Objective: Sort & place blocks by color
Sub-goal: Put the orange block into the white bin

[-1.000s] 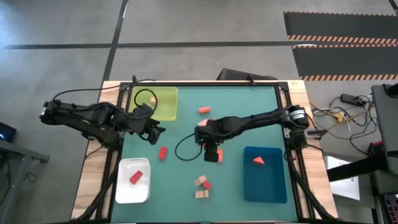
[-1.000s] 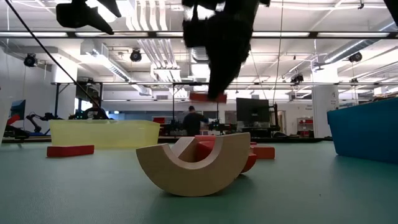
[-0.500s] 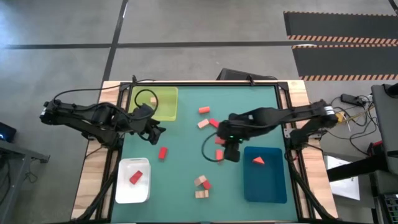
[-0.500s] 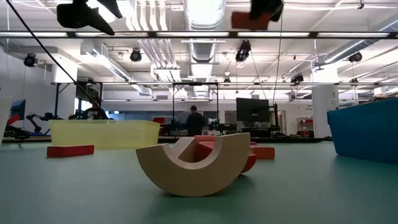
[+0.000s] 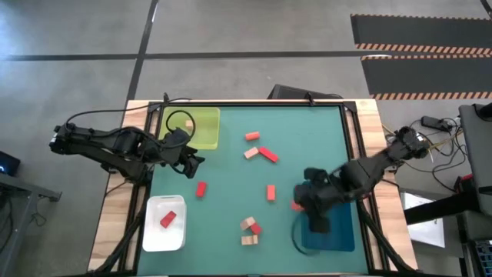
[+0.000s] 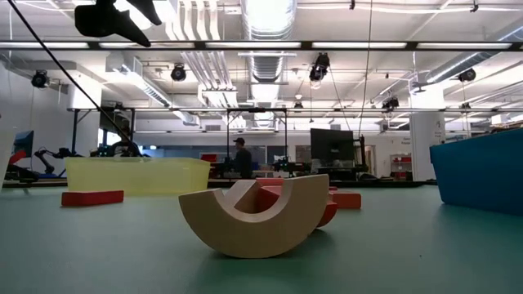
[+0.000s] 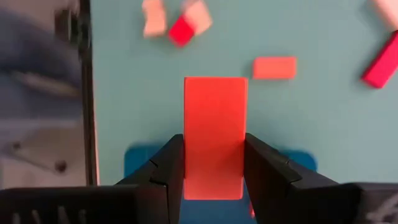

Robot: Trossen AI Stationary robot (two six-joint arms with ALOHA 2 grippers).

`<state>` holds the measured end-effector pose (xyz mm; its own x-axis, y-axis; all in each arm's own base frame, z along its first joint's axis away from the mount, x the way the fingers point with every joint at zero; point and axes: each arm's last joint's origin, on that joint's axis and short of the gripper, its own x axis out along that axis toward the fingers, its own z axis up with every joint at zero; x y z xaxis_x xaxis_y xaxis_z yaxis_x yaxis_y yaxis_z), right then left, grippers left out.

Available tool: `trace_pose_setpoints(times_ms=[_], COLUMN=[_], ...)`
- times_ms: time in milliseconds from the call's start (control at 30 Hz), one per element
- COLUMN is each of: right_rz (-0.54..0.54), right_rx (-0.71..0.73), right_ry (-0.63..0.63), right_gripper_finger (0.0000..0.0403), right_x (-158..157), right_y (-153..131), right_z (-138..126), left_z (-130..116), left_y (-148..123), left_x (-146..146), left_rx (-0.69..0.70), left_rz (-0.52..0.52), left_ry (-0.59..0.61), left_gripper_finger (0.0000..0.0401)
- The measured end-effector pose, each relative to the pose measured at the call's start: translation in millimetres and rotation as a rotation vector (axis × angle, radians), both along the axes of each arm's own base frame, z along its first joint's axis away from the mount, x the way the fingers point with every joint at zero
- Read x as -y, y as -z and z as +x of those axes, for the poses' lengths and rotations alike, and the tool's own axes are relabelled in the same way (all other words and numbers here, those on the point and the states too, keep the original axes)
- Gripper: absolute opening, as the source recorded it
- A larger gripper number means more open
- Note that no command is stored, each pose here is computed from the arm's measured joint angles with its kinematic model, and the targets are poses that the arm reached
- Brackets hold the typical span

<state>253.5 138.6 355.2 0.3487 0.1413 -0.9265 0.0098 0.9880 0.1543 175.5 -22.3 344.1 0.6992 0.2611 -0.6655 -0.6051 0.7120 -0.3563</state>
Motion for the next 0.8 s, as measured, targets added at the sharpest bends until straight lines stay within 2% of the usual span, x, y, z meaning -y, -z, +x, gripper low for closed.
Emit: trace_pose_setpoints(times_ms=[233, 467, 800], right_rz=[-0.007, -0.043, -0.068], right_rx=[-0.086, -0.173, -0.214], right_ry=[-0.001, -0.026, -0.025], right_gripper_finger=[0.0121, 0.0124, 0.0123], right_x=[-35.2, -62.4, -69.4], right_y=[17.4, 49.2, 93.6], right_z=[-26.2, -54.1, -77.8], left_z=[0.0, 0.0, 0.0], left_y=[0.0, 0.2, 0.7], left_x=[0.0, 0.0, 0.0], left_rx=[-0.001, -0.003, -0.005], left_rz=[0.003, 0.006, 0.006], left_ry=[0.003, 0.005, 0.005], left_gripper_finger=[0.0217, 0.0217, 0.0217])
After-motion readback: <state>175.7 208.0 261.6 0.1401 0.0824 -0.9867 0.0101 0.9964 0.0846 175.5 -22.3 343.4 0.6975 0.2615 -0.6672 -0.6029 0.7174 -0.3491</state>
